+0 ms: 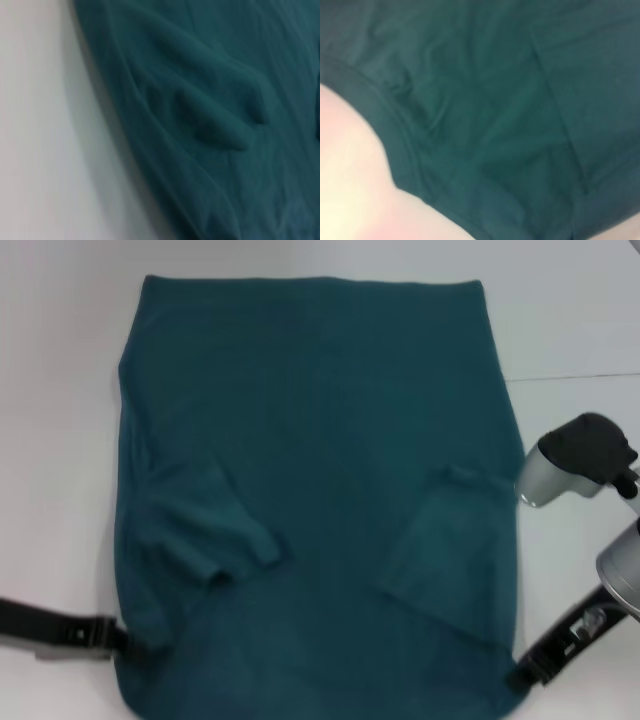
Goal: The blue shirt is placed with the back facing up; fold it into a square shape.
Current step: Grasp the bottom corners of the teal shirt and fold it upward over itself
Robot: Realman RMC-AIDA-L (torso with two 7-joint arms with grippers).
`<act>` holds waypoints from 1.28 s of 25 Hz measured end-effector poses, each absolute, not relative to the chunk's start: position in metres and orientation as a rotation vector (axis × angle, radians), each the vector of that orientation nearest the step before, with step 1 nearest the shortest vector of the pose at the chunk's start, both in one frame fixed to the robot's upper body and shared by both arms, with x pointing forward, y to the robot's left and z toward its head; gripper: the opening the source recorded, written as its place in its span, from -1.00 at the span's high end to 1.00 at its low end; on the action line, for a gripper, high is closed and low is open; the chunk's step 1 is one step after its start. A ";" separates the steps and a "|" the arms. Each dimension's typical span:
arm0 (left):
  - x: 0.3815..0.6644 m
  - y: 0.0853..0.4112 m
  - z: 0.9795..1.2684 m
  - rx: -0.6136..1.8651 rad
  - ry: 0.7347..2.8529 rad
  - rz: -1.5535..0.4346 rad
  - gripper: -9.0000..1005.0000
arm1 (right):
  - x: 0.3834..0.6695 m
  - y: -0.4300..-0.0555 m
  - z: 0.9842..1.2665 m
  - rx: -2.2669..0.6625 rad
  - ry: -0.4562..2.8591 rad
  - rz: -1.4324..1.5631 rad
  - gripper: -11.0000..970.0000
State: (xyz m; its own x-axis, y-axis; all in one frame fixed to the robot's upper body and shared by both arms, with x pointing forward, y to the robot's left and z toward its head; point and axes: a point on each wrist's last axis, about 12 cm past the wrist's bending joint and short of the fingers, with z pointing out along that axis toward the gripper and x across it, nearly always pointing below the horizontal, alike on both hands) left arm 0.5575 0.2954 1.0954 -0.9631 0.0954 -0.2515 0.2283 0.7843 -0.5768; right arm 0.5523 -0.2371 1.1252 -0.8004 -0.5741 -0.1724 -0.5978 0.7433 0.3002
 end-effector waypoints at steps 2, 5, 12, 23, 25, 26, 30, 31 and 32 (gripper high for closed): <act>0.549 0.296 1.095 0.279 2.807 -0.976 0.90 | 0.547 -0.236 1.127 -1.014 2.883 0.565 0.85; 0.536 0.298 1.092 0.311 2.894 -1.006 0.90 | 0.538 -0.235 1.130 -1.091 2.907 0.617 0.85; 0.505 0.303 1.081 0.337 3.081 -1.053 0.90 | 0.520 -0.233 1.130 -1.271 2.962 0.707 0.86; 0.465 0.297 1.070 0.312 3.214 -1.254 0.90 | 0.500 -0.208 1.112 -1.568 2.996 0.769 0.85; 0.460 0.298 1.070 0.296 3.226 -1.278 0.90 | 0.498 -0.204 1.112 -1.582 2.994 0.787 0.85; 0.457 0.298 1.069 0.290 3.231 -1.292 0.90 | 0.497 -0.202 1.112 -1.587 2.999 0.784 0.85; 0.451 0.298 1.069 0.296 3.243 -1.334 0.90 | 0.493 -0.202 1.108 -1.600 3.037 0.768 0.85; 0.450 0.298 1.068 0.298 3.243 -1.338 0.90 | 0.492 -0.202 1.107 -1.601 3.044 0.768 0.85; 0.450 0.297 1.068 0.302 3.242 -1.341 0.90 | 0.492 -0.202 1.106 -1.599 3.045 0.771 0.85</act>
